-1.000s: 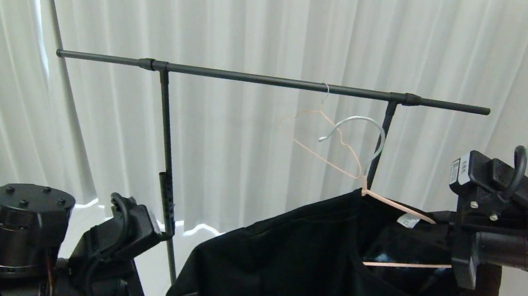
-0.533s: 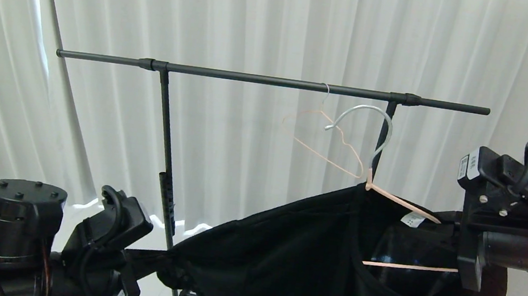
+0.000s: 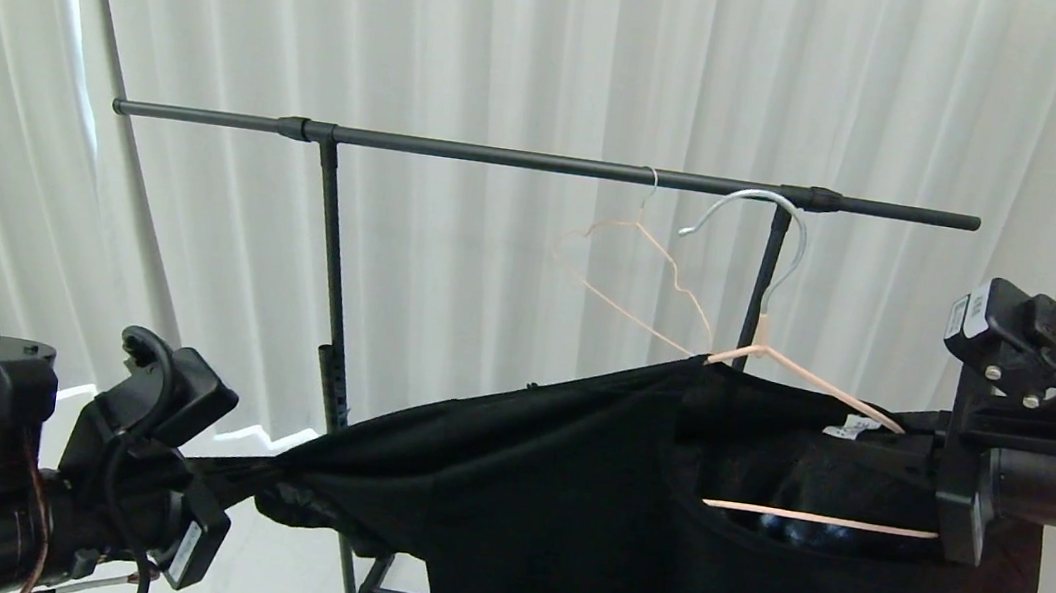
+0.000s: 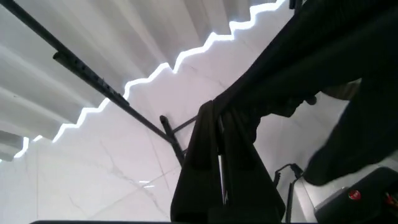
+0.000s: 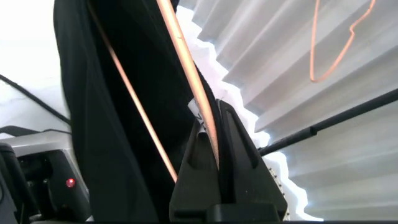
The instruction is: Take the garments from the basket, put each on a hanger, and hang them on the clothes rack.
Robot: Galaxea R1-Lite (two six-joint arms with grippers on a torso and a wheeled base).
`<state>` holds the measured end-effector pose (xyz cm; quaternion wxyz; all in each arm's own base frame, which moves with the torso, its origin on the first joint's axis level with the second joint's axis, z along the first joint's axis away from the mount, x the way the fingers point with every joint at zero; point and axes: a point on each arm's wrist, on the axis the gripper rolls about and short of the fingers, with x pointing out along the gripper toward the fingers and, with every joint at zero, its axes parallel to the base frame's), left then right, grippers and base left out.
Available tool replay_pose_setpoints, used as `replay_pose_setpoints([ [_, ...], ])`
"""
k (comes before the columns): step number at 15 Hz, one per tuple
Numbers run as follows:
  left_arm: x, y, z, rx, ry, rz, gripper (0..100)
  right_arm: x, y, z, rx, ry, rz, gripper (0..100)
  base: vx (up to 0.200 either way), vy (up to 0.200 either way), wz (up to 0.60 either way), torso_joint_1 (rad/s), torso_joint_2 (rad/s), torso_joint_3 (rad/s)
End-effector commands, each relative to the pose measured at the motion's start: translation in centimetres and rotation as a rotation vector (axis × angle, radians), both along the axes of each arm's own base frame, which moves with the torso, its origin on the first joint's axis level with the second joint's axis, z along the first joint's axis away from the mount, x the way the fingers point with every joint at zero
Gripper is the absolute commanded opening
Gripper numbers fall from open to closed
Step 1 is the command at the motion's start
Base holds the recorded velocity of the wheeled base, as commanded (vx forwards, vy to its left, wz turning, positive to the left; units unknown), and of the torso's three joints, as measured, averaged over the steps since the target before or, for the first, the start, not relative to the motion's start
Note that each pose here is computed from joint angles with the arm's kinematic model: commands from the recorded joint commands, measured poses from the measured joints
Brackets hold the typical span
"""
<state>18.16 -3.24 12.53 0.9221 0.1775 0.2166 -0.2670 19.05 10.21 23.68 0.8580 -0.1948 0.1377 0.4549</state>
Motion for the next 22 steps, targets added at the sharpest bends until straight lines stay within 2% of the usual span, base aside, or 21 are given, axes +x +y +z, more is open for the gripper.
replay_pose_setpoints([
  [1,-0.4,-0.7,0.7,-0.005,-0.035,-0.043,100,0.0,0.1,0.0,0.005,0.007,-0.001,0,0.0,0.0,0.0,0.0,0.0,0.0],
  [5,-0.8,-1.0,1.5,-0.028,-0.068,-0.054,100,0.1,0.0,0.0,0.01,0.014,-0.011,0,0.0,0.0,0.0,0.0,0.0,0.0],
  [6,-1.0,-1.3,2.4,-0.074,-0.09,-0.063,100,0.1,-0.1,0.0,0.014,0.022,-0.038,0,0.0,0.0,0.0,0.0,0.0,0.0],
  [8,-1.0,-2.0,4.9,-0.215,-0.122,-0.048,100,0.2,-0.4,0.0,0.017,0.044,-0.14,0,0.0,0.0,0.0,0.0,0.0,0.0],
  [9,-0.7,-2.1,5.6,-0.243,-0.135,-0.035,100,0.3,-0.4,0.0,0.021,0.059,-0.176,0,0.0,0.0,0.0,0.0,0.0,0.0],
  [10,-0.2,-2.1,6.7,-0.257,-0.171,0.015,100,0.5,-0.5,-0.1,0.023,0.086,-0.26,0,0.0,0.0,0.0,0.0,0.0,0.0],
  [13,1.0,-2.0,6.5,-0.165,-0.197,0.221,100,1.5,-0.4,-1.4,-0.06,0.125,-0.445,0,0.0,0.0,0.0,0.0,0.0,0.0],
  [14,1.5,-1.9,6.0,-0.101,-0.2,0.31,100,1.9,-0.1,-2.0,-0.093,0.134,-0.512,0,0.0,0.0,0.0,0.0,0.0,0.0],
  [15,1.7,-1.8,5.7,-0.065,-0.202,0.365,100,2.2,0.1,-2.4,-0.11,0.141,-0.557,0,0.0,0.0,0.0,0.0,0.0,0.0],
  [17,1.8,-1.8,5.7,-0.053,-0.206,0.389,100,2.7,0.7,-2.9,-0.133,0.148,-0.61,0,0.0,0.0,0.0,0.0,0.0,0.0],
  [21,1.8,-2.1,5.7,-0.046,-0.205,0.378,100,3.7,3.3,-2.6,-0.043,0.177,-0.604,0,0.0,0.15,0.0,0.001,0.0,0.002],
  [22,1.7,-2.1,5.7,-0.049,-0.206,0.378,100,4.2,3.7,-2.6,-0.046,0.172,-0.614,0,0.0,0.2,0.0,0.002,0.0,0.002],
])
